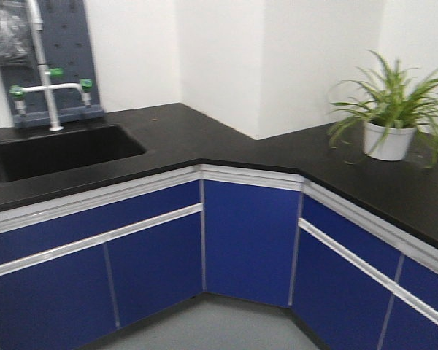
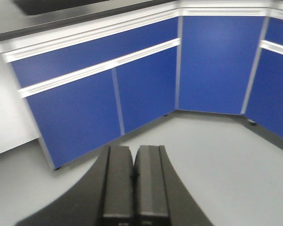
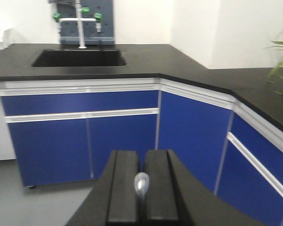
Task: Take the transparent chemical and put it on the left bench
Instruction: 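Drive the base to the bench with the white trays, holding the dropper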
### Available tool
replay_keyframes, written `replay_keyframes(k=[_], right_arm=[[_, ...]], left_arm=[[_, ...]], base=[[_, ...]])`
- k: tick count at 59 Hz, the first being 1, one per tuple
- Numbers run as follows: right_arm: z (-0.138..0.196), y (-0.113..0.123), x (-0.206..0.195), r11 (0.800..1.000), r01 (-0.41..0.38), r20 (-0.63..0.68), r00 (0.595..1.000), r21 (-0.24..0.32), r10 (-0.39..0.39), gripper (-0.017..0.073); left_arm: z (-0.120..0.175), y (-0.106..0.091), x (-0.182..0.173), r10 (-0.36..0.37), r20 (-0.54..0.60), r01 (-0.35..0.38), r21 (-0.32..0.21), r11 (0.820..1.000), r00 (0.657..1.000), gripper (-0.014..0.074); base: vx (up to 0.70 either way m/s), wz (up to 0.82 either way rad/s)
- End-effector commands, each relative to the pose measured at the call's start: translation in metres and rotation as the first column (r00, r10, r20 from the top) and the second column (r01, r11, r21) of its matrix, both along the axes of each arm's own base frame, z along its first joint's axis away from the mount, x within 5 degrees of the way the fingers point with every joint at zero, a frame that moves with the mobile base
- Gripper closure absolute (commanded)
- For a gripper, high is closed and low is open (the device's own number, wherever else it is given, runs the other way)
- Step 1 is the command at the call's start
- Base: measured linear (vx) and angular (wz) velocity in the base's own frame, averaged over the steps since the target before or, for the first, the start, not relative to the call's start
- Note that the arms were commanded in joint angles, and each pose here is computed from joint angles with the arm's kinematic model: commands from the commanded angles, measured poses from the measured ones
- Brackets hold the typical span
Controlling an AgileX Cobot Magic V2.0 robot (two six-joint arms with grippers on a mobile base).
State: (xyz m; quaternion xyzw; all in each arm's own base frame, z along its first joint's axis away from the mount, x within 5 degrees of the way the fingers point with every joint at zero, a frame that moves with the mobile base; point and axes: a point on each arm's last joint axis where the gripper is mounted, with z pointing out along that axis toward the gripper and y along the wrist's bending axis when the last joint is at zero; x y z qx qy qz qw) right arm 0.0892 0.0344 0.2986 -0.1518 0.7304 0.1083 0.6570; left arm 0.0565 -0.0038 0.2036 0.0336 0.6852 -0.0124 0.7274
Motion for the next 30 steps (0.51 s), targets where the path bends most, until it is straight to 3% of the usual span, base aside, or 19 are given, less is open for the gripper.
replay_keyframes(k=[1,30], right_arm=[[0.0163,0.0001,0.0005,1.000,-0.001,0.098,0.995,0.031,-0.002,0.0562],[0.0164,0.0001,0.0005,0.999,-0.001,0.099,0.995,0.032,-0.002,0.0562]], left_arm=[[0.0027,0.0002,-0.0015,0.000,0.080,0.001,-0.014,1.000,0.997,0.0597],[0.0027,0.0002,-0.0015,0.000,0.080,0.001,-0.014,1.000,0.997,0.0597]], base=[[-0.12,0.48],[-0.11,0.58]])
